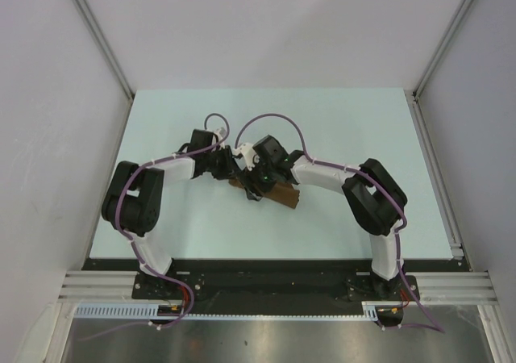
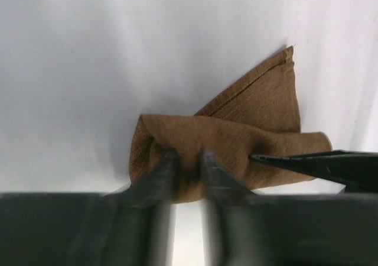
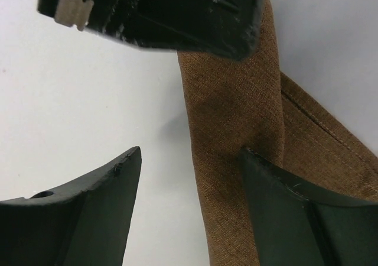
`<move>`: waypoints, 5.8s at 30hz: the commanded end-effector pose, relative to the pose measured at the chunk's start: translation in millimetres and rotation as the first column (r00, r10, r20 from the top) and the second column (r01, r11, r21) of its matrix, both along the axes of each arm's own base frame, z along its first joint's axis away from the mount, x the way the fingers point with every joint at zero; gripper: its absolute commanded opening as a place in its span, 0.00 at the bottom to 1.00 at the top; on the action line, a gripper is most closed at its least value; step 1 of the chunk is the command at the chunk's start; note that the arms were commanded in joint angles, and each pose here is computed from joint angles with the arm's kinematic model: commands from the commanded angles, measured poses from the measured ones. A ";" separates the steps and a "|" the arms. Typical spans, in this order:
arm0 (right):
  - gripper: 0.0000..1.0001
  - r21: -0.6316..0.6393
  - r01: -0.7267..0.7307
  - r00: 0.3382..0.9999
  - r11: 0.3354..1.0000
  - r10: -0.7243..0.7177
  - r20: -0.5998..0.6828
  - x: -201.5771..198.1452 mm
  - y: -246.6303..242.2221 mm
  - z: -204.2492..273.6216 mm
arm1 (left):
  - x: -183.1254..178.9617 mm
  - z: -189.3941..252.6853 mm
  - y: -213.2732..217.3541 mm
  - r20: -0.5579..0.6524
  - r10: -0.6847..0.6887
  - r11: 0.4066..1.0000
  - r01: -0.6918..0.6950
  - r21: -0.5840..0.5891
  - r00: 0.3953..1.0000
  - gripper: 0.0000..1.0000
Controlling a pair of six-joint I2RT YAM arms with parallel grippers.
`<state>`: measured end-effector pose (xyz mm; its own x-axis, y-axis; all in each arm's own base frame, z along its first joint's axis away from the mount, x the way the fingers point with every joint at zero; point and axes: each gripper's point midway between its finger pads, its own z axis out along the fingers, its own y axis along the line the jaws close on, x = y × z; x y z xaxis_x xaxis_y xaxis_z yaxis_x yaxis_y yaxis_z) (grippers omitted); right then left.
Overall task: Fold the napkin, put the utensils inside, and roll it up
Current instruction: Roll the napkin with the utensil
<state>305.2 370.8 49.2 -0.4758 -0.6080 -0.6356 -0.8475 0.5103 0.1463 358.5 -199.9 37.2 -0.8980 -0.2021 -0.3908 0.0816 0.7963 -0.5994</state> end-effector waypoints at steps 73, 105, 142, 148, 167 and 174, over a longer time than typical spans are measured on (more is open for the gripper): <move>0.43 0.210 0.075 0.793 0.975 0.070 -0.605 -5.7 -21.6 -52.4 | 6.3 24.3 14.7 0.221 0.086 0.994 -0.098 0.042 0.972 0.58; 0.68 0.185 0.169 0.975 0.968 -0.137 -0.176 52.8 -39.1 59.7 | 22.2 9.8 -6.9 0.212 0.029 0.997 -0.044 0.067 0.977 0.00; 0.69 0.054 0.163 0.981 0.985 -0.156 -0.112 49.3 -31.5 -5.9 | 54.0 67.8 -6.7 0.292 0.068 0.994 -0.090 0.062 0.954 0.68; 0.70 0.082 0.117 0.990 0.990 -0.110 -0.088 52.4 -25.6 5.4 | 47.1 76.6 16.2 0.270 0.139 0.986 -0.158 0.051 0.953 0.72; 0.72 -0.065 0.016 0.956 0.998 0.004 0.294 25.8 -21.0 33.1 | 18.3 151.0 63.5 0.371 0.212 0.974 -0.226 -0.007 0.904 0.77; 0.71 -0.156 0.057 0.924 0.986 0.007 0.383 38.6 -26.7 13.8 | 14.2 160.2 77.5 0.380 0.237 0.969 -0.246 -0.023 0.894 0.77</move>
